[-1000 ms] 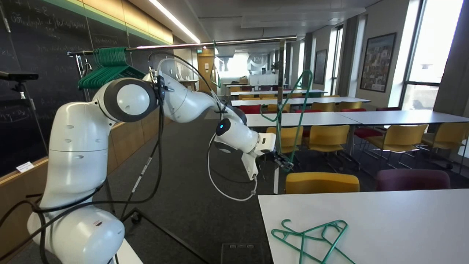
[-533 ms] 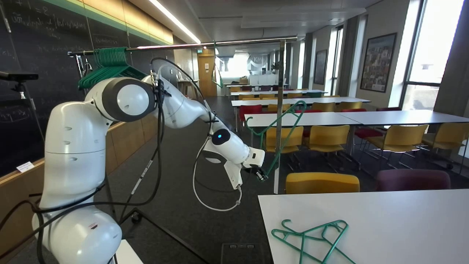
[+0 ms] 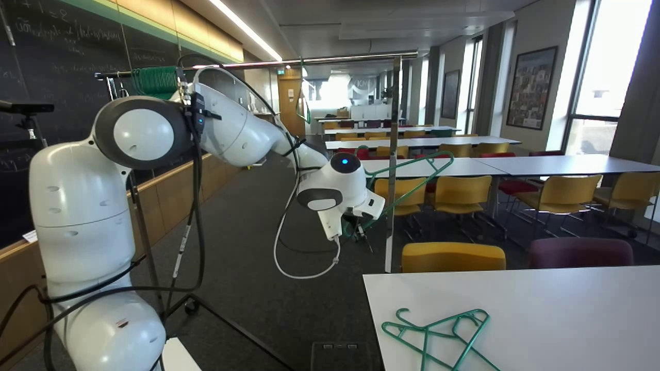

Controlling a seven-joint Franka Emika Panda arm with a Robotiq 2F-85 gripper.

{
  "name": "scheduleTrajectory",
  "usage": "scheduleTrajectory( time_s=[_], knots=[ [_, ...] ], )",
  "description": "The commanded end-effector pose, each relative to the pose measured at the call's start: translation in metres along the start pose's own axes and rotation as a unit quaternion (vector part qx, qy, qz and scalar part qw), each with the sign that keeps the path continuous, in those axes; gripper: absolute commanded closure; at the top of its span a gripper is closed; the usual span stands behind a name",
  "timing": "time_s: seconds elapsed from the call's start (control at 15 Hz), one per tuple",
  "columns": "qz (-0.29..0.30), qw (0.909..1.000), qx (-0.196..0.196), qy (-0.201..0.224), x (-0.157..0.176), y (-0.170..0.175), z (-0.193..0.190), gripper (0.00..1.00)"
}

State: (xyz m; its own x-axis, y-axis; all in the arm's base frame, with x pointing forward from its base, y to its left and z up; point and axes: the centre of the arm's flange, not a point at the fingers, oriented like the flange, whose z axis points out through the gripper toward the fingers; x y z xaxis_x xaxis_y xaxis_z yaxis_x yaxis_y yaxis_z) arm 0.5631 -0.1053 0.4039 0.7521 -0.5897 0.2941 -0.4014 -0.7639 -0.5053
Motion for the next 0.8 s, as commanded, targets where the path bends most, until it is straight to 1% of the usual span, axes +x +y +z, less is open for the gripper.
scheduleTrajectory(
  time_s=[0.0,0.13,0.27,0.33,0.4,0.47,0.53,0.6,0.73],
  knots=[
    [0.064,0.997,0.037,0.024,0.029,-0.022,-0.049,0.97],
    [0.084,0.9936,0.036,0.067,0.042,-0.02,-0.064,0.97],
    [0.098,0.9896,0.027,0.102,0.051,-0.014,-0.075,0.97],
    [0.107,0.9874,0.024,0.114,0.055,-0.01,-0.08,0.97],
    [0.116,0.987,0.022,0.109,0.059,-0.003,-0.083,0.97],
    [0.124,0.9903,0.025,0.059,0.061,0.003,-0.083,0.97],
    [0.129,0.991,0.031,0.014,0.063,0.01,-0.079,0.97],
    [0.137,0.9899,0.034,-0.017,0.064,0.02,-0.07,0.97],
    [0.155,0.9838,0.035,-0.083,0.065,0.044,-0.052,0.97]
  ],
)
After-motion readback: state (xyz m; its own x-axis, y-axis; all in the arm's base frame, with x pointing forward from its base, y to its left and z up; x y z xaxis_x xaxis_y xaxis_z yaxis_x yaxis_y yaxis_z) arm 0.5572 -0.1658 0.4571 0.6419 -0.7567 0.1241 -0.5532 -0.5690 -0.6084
